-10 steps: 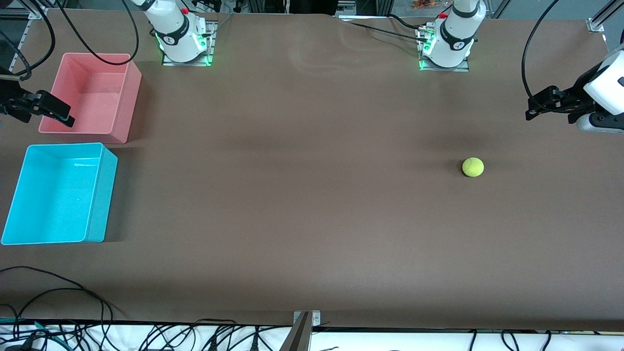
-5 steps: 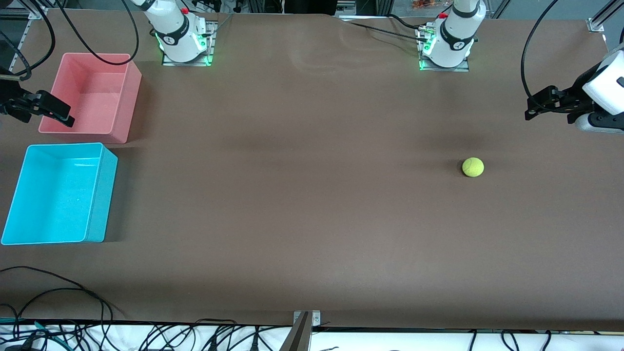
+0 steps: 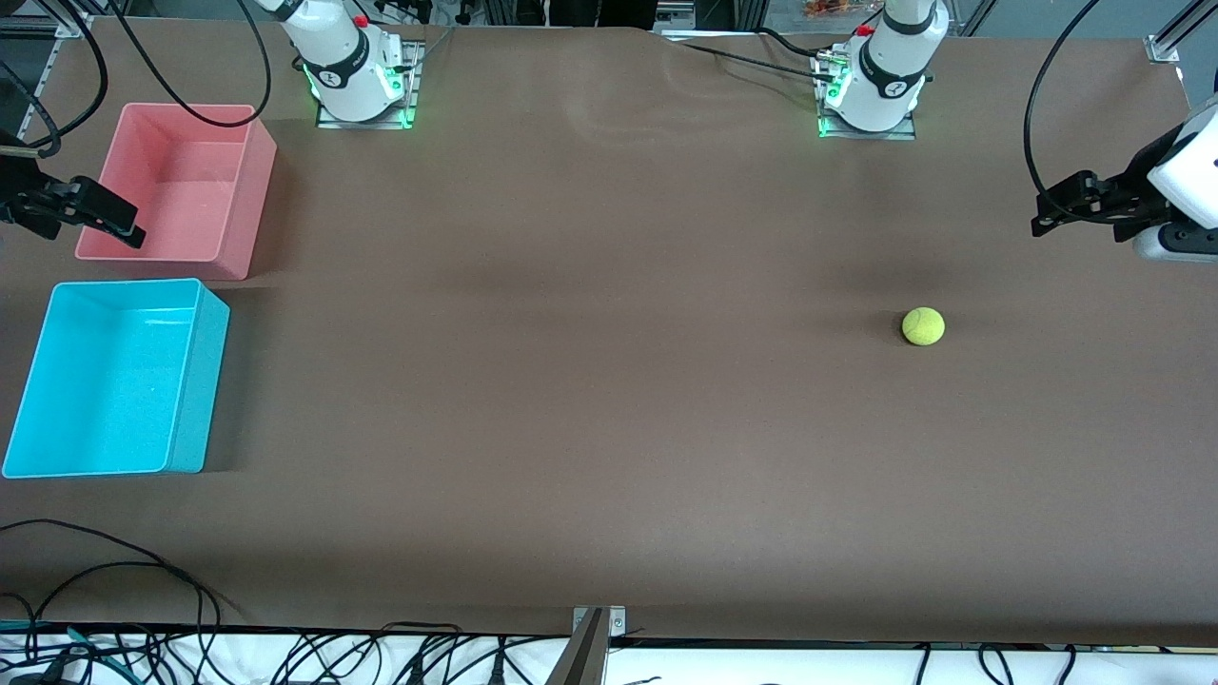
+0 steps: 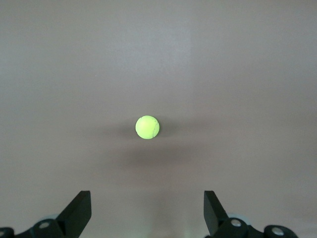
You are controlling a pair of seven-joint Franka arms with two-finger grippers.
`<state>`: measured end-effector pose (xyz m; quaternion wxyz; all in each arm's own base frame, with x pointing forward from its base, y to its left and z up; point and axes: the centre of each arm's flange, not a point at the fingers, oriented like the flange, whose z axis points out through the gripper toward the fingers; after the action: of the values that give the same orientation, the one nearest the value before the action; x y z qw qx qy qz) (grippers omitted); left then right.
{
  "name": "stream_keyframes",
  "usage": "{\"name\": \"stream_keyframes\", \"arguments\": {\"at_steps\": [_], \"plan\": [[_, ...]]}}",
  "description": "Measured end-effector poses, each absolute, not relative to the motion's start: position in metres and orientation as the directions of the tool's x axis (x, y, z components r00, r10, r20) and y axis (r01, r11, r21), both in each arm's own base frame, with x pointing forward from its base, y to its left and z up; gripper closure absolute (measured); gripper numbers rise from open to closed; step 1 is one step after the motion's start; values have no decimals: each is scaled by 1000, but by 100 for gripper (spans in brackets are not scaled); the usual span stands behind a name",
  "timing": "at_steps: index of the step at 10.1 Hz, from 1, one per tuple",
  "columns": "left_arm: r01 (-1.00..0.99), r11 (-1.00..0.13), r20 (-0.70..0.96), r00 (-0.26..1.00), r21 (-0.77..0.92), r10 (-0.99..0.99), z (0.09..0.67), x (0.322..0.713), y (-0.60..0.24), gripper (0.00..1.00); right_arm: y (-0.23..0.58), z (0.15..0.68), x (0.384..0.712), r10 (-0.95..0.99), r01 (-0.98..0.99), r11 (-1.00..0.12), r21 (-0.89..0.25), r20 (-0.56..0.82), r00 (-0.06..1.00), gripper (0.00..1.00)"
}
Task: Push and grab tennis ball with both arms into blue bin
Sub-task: 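Move the left gripper down beside the tennis ball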
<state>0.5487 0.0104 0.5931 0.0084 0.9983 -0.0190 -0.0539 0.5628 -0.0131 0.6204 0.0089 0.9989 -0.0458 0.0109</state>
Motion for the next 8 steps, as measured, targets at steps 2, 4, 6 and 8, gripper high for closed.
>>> {"name": "stream_keyframes", "arguments": {"at_steps": [2, 4, 6, 8], "plan": [[-22, -1000, -140, 990, 22, -25, 575, 557, 19, 0, -13, 620, 563, -92, -92, -996, 17, 23, 996, 0], [5, -1000, -174, 985, 25, 0, 555, 564, 35, 0, -13, 621, 563, -92, -93, -996, 17, 23, 995, 0], [52, -998, -217, 975, 30, 44, 520, 577, 62, 0, -14, 621, 563, -92, -93, -996, 17, 23, 995, 0], [74, -997, -228, 972, 32, 65, 499, 585, 76, 0, -14, 621, 563, -93, -93, -996, 17, 23, 995, 0]]}}
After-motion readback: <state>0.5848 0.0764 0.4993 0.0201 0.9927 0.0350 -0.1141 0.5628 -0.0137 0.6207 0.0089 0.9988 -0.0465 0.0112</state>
